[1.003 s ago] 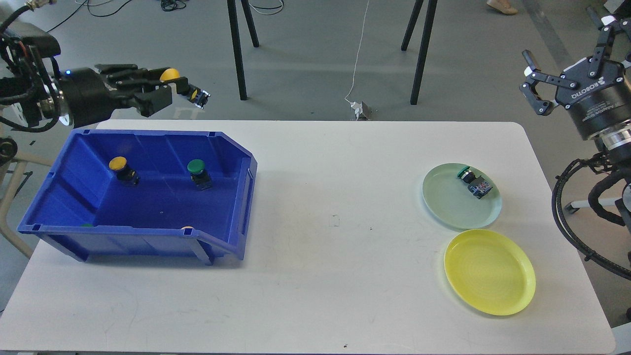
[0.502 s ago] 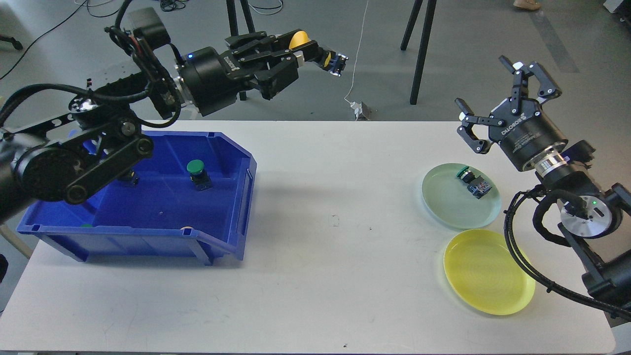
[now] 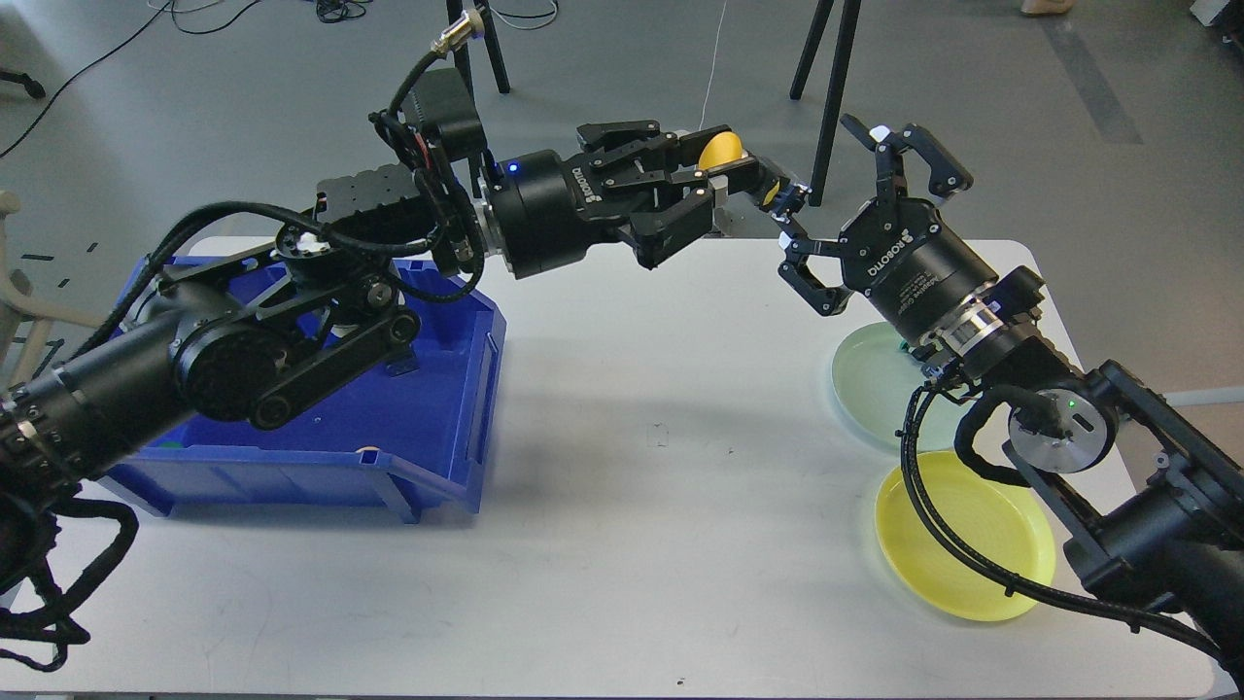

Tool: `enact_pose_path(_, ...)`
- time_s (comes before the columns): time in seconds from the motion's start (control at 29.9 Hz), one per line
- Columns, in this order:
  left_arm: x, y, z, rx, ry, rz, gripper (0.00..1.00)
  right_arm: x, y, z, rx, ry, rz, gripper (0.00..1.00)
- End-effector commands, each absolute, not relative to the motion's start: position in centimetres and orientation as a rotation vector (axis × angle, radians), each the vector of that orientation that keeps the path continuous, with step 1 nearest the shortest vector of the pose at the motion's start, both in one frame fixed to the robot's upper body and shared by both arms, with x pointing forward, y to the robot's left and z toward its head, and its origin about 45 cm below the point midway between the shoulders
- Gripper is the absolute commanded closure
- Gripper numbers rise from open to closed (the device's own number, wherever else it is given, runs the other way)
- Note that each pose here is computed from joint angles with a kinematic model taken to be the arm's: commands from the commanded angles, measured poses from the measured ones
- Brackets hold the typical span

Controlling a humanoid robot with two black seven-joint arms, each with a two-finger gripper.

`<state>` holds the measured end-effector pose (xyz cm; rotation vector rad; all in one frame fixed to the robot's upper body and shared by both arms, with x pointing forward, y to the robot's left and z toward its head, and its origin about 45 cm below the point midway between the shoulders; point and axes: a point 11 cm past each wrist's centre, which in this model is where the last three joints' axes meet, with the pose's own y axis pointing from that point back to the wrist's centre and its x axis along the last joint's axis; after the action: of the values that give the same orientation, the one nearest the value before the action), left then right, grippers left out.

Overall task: Pass button and place on color plate
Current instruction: 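Grasp the yellow button with the right gripper from the left gripper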

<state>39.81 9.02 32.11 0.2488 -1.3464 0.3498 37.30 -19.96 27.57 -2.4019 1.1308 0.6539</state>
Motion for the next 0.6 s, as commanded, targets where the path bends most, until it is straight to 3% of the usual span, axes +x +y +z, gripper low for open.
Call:
enact_pose_path(0.0, 40.0, 9.5, 32.0, 0.26, -1.346, 0.358, 0.81, 36.8, -19.6, 27.7, -2.44, 1.105, 0.648, 0.07)
enact_pose_path(0.33, 40.4, 9.7, 31.8, 0.271, -1.339, 0.366, 0.81, 35.5, -19.7, 27.3, -2.519, 1.079, 0.648, 0.09)
enact_pose_path(0.43, 40.3, 9.6, 31.7, 0.268, -1.337, 0.365, 0.81, 35.6, -19.4, 27.3, -2.519, 1.073, 0.648, 0.14)
enact_pose_path(0.57, 40.4, 9.7, 31.6, 0.273, -1.333, 0.367, 0.81, 35.8, -19.1, 27.6, -2.526, 1.061, 0.631, 0.27)
